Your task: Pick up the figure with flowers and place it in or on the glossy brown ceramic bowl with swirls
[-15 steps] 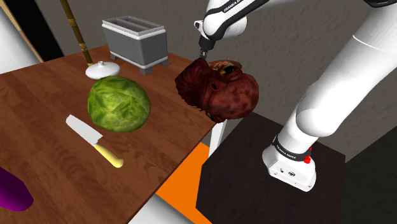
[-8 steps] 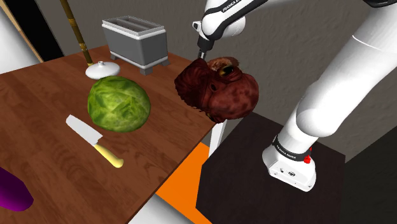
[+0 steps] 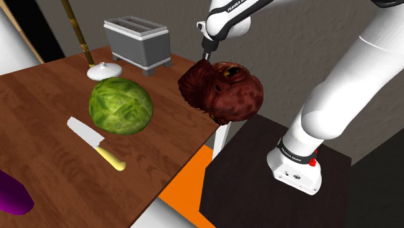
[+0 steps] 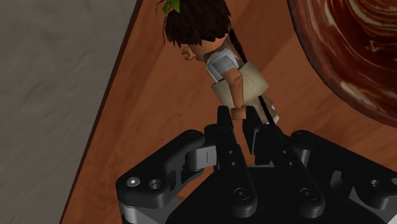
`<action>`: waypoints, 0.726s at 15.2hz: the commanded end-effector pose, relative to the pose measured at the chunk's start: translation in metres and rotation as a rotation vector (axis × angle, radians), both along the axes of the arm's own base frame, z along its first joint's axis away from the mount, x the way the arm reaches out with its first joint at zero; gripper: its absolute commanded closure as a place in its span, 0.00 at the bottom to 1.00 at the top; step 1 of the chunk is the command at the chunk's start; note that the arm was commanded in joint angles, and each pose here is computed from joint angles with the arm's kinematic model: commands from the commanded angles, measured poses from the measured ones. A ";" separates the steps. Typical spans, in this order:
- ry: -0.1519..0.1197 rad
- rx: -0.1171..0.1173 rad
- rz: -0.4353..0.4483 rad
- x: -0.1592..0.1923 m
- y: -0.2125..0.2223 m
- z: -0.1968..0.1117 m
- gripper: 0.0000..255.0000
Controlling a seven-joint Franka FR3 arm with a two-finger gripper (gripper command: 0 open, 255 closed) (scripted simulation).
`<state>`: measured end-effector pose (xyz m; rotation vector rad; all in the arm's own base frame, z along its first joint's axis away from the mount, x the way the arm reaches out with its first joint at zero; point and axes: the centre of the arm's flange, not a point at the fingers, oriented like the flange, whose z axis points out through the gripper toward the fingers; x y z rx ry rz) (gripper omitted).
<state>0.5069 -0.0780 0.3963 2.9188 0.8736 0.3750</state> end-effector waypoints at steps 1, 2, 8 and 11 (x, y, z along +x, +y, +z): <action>0.067 0.009 -0.008 -0.007 -0.007 -0.008 1.00; 0.067 0.009 -0.008 -0.007 -0.007 -0.003 1.00; 0.067 0.009 -0.008 -0.007 -0.007 0.029 1.00; 0.067 0.009 -0.008 -0.007 -0.007 0.045 1.00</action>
